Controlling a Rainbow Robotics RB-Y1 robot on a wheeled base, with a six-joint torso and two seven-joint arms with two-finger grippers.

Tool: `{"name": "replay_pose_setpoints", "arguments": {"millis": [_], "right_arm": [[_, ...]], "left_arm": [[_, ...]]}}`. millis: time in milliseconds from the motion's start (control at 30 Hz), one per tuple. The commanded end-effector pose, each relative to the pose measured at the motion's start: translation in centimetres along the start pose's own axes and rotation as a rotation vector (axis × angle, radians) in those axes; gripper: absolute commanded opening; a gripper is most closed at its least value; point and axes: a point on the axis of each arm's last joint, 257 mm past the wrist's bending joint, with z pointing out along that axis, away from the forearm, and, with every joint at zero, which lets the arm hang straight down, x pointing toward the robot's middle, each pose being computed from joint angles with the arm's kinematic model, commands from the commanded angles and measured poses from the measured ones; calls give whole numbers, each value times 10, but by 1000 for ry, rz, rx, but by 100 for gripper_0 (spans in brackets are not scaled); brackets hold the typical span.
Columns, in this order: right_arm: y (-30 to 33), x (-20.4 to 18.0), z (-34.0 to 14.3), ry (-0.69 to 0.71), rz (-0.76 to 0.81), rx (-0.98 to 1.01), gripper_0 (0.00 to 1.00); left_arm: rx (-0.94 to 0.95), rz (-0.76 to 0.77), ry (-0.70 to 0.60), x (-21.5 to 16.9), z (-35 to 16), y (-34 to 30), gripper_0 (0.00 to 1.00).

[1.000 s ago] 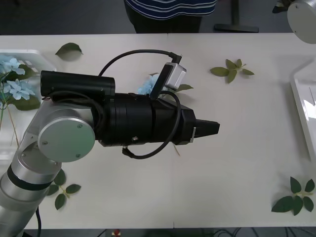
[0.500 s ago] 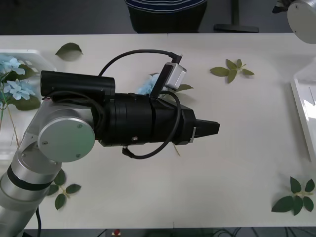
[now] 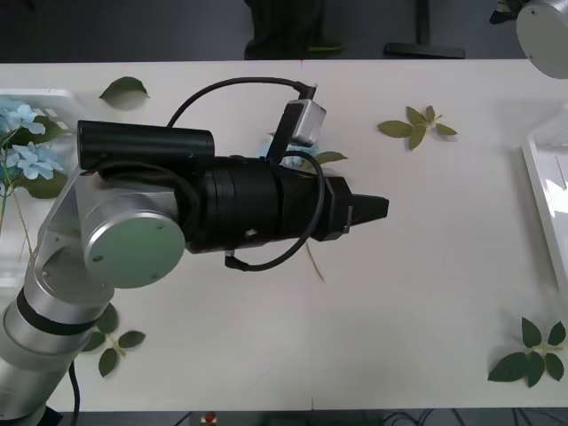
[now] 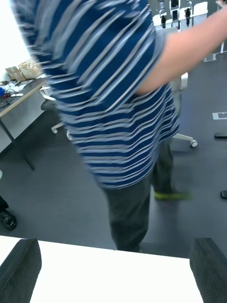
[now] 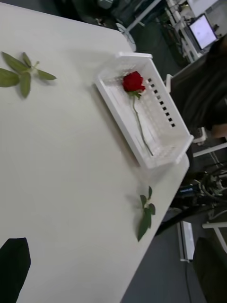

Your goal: Place the red flowers into the right box and the blue flowers into the left box. If a person shows an open palm, hand one flower to the person first, then continue sorting.

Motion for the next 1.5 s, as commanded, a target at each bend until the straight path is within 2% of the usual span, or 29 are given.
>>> {"name": "replay_pose_setpoints", "arguments": {"millis": [33,300,467,667,900,1033,1100,1133,1300,1500], "right_arm": [[7,-14,-3,-35,33,-19,92],[7,-21,-6,-35,60,-30,92],[3,-20,-10,-7,72,-38,92],[-2,-17,-19,41,80,-18,91],[4,-14,-45,163,125,-64,92],[8,-2,-76,321,110,-128,92],[7,7,-99,416,74,-174,92],[7,7,-99,416,74,-174,92],[3,47,-159,636,-153,-336,91],[-6,96,-218,788,-423,-564,91]], "left_arm": [[-96,62,1,-15,3,4,100],[-393,29,52,-10,16,68,100],[-591,-42,96,5,21,112,100],[-725,-156,145,20,21,139,100],[-843,-382,121,28,29,155,100],[-913,-481,82,31,33,172,100],[-933,-525,66,34,36,179,100],[-933,-525,66,34,36,179,100],[-958,-644,22,41,47,196,100],[-983,-669,-5,41,57,218,100]]}}
